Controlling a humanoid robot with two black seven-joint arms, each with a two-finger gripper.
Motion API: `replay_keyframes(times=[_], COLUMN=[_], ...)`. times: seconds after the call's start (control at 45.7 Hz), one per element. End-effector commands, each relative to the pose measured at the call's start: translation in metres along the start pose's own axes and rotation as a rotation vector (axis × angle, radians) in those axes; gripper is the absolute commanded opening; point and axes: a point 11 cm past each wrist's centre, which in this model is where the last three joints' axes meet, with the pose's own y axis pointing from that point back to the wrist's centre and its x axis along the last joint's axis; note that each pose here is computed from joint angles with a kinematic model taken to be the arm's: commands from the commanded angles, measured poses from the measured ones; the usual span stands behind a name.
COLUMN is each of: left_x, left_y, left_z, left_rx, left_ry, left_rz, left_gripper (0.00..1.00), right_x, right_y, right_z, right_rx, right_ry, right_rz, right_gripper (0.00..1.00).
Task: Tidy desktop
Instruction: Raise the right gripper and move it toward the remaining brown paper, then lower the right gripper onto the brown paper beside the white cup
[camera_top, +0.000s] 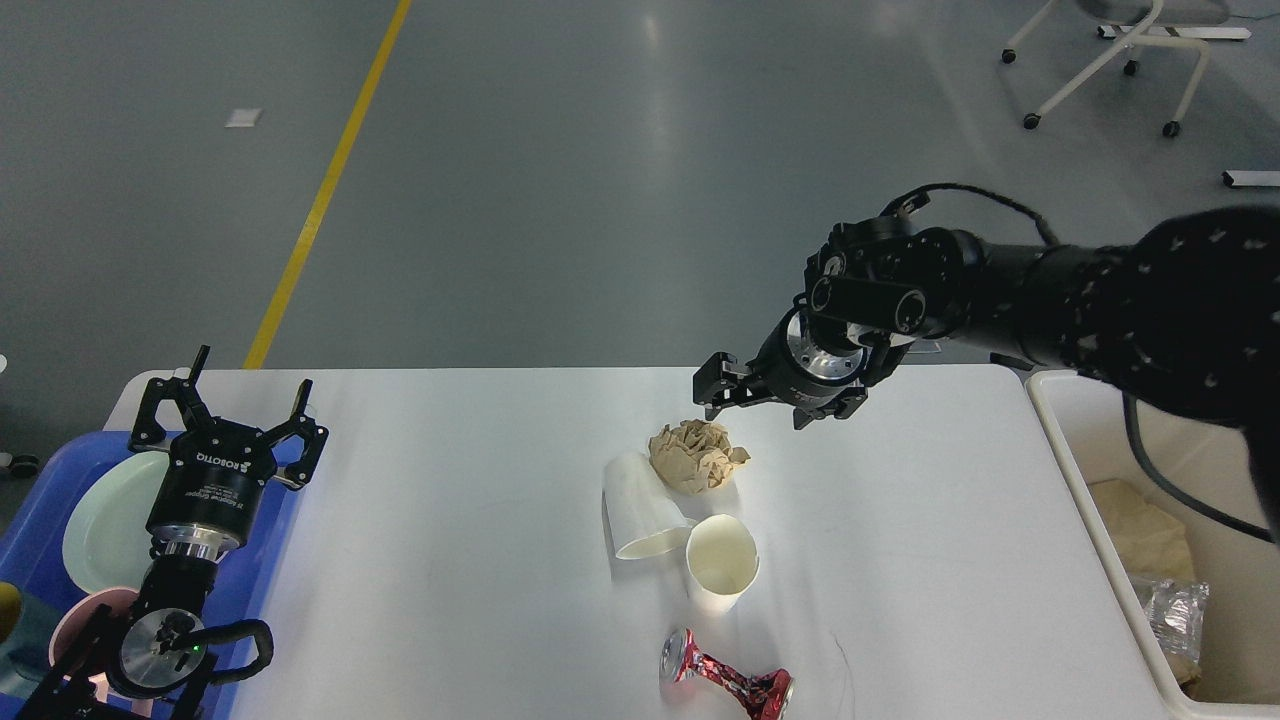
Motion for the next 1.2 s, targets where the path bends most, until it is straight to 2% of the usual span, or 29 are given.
replay_keyframes(times=[0.0, 0.131, 0.372, 1.182], left_x=[0.0, 0.0, 0.0, 0.0], left_y=[0.0, 0.0, 0.0, 0.001], left_z=[0.0, 0.0, 0.0, 0.0], left_rx=[0.001, -0.001, 0.0, 0.0], left_ry=[0.0, 0.0, 0.0, 0.0], left_rz=[0.0, 0.001, 0.001, 0.001], left_gripper=[0.96, 0.96, 0.96, 0.96], right_x=[-0.005, -0.007, -0.025, -0.047], right_y=[-0.021, -0.034, -0.062, -0.094], right_z=[-0.013, -0.021, -0.009, 0.006], right_rx=[0.05, 0.1, 0.084, 0.088], right_ry=[-0.038, -0.104, -0.166, -0.339], right_rz=[0.012, 0.052, 0.105, 0.254], right_gripper=[1.0, 1.0, 1.0, 1.0])
